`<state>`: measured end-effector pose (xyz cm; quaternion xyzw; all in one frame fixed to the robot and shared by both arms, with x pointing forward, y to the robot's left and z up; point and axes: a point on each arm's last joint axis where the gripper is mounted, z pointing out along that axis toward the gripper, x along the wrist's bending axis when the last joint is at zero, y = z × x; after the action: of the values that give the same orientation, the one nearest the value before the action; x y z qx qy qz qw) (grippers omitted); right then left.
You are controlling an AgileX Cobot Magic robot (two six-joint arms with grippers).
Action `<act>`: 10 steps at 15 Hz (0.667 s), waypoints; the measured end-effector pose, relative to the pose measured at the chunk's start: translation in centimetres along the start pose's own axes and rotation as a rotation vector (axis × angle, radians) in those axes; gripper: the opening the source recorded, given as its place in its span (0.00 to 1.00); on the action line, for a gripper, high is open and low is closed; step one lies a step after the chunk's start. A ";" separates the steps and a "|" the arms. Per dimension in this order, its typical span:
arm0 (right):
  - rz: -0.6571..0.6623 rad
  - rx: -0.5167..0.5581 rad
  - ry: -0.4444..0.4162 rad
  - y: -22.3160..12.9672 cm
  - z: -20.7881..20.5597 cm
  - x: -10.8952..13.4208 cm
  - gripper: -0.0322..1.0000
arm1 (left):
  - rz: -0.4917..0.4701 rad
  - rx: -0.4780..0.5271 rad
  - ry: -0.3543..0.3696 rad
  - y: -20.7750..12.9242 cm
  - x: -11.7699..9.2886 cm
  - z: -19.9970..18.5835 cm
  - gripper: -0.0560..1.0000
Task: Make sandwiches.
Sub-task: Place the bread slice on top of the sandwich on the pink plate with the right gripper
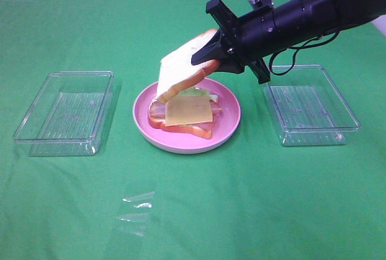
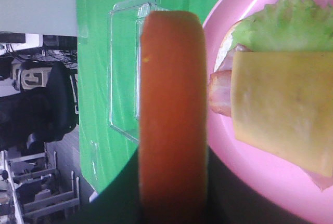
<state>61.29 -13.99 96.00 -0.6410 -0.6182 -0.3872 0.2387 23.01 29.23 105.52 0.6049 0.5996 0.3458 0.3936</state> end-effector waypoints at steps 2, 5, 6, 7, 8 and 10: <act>0.052 -0.003 0.020 0.2 0.9 -0.9 0.25 | 0.000 0.000 0.000 0.0 0.0 0.0 0.99; 0.088 0.013 0.025 0.0 2.3 -1.9 0.25 | 0.000 0.000 0.000 0.0 0.0 0.0 0.99; 0.125 0.021 0.033 -0.1 3.4 -2.8 0.25 | 0.000 0.000 0.000 0.0 0.0 0.0 0.99; 0.134 0.017 0.046 -0.2 3.9 -3.0 0.25 | 0.000 0.000 0.000 0.0 0.0 0.0 0.99; 0.134 0.019 0.060 -0.3 4.4 -2.8 0.25 | 0.000 0.000 0.000 0.0 0.0 0.0 0.99; 0.122 0.021 0.065 -0.5 4.8 -2.6 0.25 | 0.000 0.000 0.000 0.0 0.0 0.0 0.99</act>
<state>61.92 -11.73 91.05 -0.6621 -0.5741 -0.3860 0.2882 23.01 29.23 105.52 0.6049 0.5996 0.3458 0.3936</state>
